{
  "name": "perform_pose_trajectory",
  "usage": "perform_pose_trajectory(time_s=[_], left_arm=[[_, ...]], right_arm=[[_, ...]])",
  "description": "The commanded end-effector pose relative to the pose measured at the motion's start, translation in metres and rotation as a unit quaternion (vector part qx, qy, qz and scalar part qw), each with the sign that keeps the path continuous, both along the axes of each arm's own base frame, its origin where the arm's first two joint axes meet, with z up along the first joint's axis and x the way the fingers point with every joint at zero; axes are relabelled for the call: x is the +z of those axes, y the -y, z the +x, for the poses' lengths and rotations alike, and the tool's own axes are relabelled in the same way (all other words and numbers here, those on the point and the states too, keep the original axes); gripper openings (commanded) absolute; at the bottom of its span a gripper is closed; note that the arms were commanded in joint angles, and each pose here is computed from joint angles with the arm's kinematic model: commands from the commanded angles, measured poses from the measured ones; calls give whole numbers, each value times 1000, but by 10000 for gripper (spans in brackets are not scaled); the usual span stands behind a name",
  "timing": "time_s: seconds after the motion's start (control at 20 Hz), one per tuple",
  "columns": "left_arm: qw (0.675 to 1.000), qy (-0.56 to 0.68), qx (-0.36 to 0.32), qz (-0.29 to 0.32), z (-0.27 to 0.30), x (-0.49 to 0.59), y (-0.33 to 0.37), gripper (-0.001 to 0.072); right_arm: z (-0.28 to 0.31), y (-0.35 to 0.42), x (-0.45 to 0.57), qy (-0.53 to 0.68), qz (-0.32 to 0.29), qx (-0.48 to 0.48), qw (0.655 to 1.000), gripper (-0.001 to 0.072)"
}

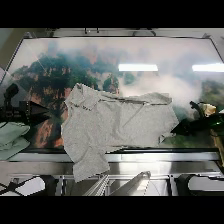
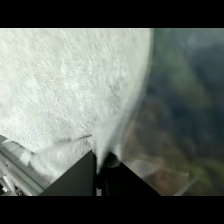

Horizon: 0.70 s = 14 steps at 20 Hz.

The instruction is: Fold the shirts.

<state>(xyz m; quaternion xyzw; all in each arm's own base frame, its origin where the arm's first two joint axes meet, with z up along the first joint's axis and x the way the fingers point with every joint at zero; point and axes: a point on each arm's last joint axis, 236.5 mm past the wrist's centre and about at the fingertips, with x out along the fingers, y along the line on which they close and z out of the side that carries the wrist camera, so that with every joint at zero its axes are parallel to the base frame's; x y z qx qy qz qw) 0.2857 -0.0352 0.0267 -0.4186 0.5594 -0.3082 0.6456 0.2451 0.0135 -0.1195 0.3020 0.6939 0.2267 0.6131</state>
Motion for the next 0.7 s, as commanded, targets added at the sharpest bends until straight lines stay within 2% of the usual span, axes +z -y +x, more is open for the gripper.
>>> perform_pose_trajectory(time_s=[0.0, 0.2, 0.25, 0.3, 0.4, 0.65], left_arm=[[998, -42, 3, 55, -20, -38, -11, 584], [986, -96, 2, 134, -39, -73, -33, 602], [981, -117, 2, 153, -46, -80, -40, 699], [976, -138, 0, 166, -53, -85, -45, 711], [973, -165, -5, 163, -62, -86, -39, 708], [962, -209, -75, 159, -95, -115, 7, 701]], right_arm=[[-6, -13, 6, -22, 22, 10, 999, 16], [-6, -12, 5, -28, 20, 2, 999, 16], [-6, -12, 5, -28, 20, 2, 999, 16], [-6, -12, 5, -27, 19, 1, 999, 16], [-4, -11, 3, -24, 14, -1, 1000, 16], [0, -13, 5, -21, 21, -7, 1000, 17]])
